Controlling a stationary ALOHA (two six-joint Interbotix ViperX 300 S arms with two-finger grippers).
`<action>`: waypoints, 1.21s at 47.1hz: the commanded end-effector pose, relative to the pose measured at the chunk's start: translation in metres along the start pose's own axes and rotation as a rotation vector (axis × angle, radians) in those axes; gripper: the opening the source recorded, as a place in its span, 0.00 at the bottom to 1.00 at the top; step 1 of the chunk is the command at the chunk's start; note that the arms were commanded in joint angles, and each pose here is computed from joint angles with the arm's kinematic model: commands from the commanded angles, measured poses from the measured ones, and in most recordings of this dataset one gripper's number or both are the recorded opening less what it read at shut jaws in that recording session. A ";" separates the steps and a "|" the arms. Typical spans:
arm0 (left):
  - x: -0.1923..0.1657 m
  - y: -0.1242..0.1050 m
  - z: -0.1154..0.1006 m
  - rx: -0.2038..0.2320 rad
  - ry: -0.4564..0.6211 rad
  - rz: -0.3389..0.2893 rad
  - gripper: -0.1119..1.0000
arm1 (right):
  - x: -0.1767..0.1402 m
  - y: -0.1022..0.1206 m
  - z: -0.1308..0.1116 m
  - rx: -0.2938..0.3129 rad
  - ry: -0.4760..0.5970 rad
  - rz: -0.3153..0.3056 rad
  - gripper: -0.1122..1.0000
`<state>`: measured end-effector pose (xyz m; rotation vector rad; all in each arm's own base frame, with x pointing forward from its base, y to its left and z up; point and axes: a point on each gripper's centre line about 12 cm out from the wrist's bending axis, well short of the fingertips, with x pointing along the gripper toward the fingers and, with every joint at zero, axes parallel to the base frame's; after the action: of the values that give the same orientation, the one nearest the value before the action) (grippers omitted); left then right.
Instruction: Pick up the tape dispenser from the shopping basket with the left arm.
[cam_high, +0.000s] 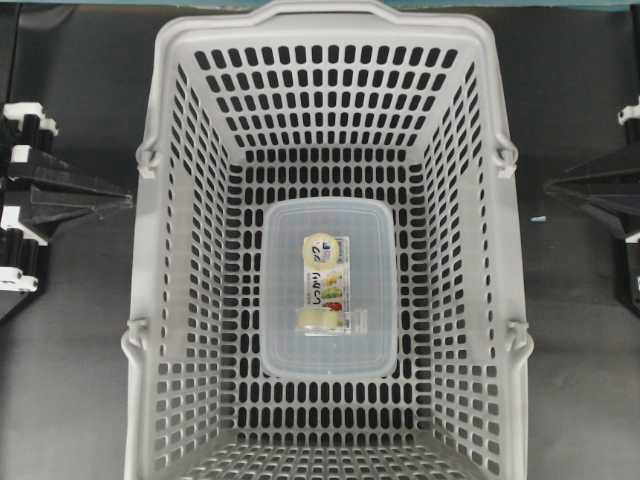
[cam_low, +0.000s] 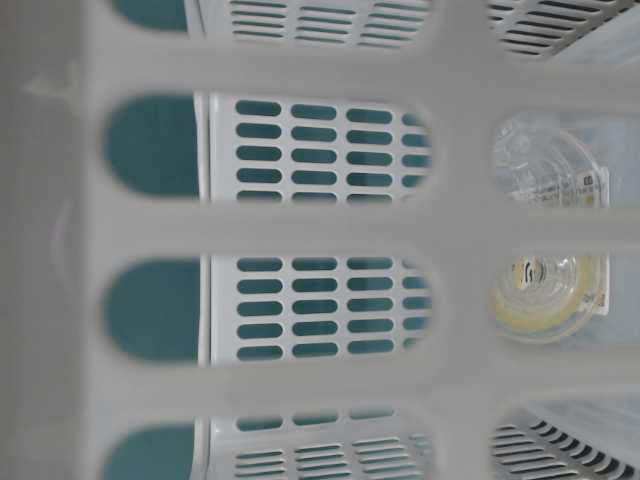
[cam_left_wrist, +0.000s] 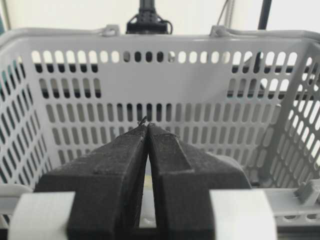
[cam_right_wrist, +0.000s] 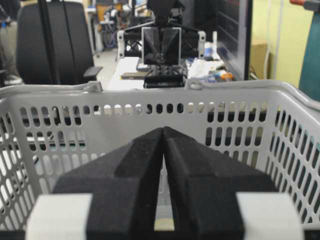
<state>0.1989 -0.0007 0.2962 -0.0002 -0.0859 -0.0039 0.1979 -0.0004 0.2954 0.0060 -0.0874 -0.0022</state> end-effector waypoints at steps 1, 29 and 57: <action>0.008 -0.006 0.023 0.000 -0.020 -0.031 0.15 | 0.001 -0.001 0.003 0.009 -0.009 -0.004 0.10; 0.121 -0.037 0.058 -0.049 0.513 -0.085 0.10 | -0.012 0.001 -0.002 0.031 0.163 0.002 0.10; 0.213 -0.060 -0.012 -0.028 0.916 -0.074 0.11 | -0.024 0.005 -0.003 0.032 0.177 0.027 0.76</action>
<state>0.4034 -0.0568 0.2993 -0.0275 0.8362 -0.0708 0.1735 0.0041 0.2869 0.0341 0.1016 0.0217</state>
